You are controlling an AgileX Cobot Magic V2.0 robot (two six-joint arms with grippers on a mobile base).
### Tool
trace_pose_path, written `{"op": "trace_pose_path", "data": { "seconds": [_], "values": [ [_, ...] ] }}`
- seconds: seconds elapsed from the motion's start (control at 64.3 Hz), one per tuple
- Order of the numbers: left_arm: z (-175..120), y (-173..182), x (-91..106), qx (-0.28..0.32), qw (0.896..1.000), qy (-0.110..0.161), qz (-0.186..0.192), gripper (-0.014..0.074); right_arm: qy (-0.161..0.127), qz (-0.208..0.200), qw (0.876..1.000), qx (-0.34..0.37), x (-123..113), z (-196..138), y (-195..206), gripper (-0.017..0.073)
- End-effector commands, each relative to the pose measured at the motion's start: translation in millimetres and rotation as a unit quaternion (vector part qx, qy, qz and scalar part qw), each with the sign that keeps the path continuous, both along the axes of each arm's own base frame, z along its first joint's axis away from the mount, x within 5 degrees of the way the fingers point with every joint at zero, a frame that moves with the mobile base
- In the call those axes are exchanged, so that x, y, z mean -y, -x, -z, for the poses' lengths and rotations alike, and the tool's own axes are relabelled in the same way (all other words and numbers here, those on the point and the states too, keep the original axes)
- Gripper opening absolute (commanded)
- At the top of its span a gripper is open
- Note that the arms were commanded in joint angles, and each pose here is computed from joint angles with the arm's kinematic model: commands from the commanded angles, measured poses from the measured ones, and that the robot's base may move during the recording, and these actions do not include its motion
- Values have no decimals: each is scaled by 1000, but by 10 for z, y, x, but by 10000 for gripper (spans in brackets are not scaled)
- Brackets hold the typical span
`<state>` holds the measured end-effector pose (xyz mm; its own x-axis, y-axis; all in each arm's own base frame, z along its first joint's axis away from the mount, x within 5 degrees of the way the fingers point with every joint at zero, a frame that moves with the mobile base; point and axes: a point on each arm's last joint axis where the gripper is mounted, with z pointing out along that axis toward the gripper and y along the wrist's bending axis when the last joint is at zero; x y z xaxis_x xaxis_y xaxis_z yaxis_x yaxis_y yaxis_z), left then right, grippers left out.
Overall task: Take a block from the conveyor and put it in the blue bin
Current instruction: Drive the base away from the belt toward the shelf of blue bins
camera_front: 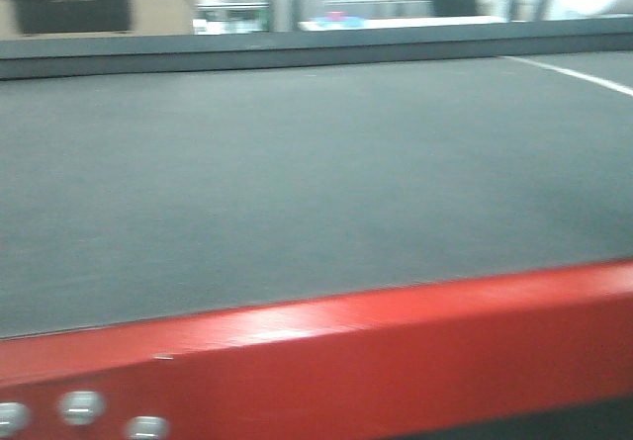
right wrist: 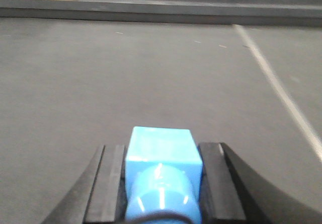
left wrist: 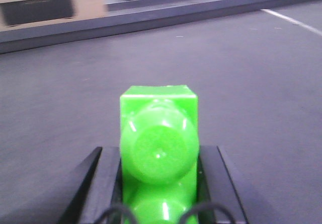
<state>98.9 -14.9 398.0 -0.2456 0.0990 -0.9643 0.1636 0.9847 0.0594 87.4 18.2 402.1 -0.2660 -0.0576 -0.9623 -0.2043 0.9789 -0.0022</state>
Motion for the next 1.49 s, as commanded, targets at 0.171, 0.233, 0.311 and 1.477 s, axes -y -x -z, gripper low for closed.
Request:
{"op": "trace_pose_path", "data": {
  "seconds": [0.171,0.233,0.311,1.477],
  "values": [
    [-45,15,5,14,1000,6,3,-111,0,5,1000,17,14,-48,18,-154],
    [-45,15,5,14,1000,6,3,-111,0,5,1000,17,14,-48,18,-154],
    [-45,15,5,14,1000,6,3,-111,0,5,1000,17,14,-48,18,-154],
    [-45,15,5,14,1000,6,3,-111,0,5,1000,17,14,-48,18,-154]
  ]
}}
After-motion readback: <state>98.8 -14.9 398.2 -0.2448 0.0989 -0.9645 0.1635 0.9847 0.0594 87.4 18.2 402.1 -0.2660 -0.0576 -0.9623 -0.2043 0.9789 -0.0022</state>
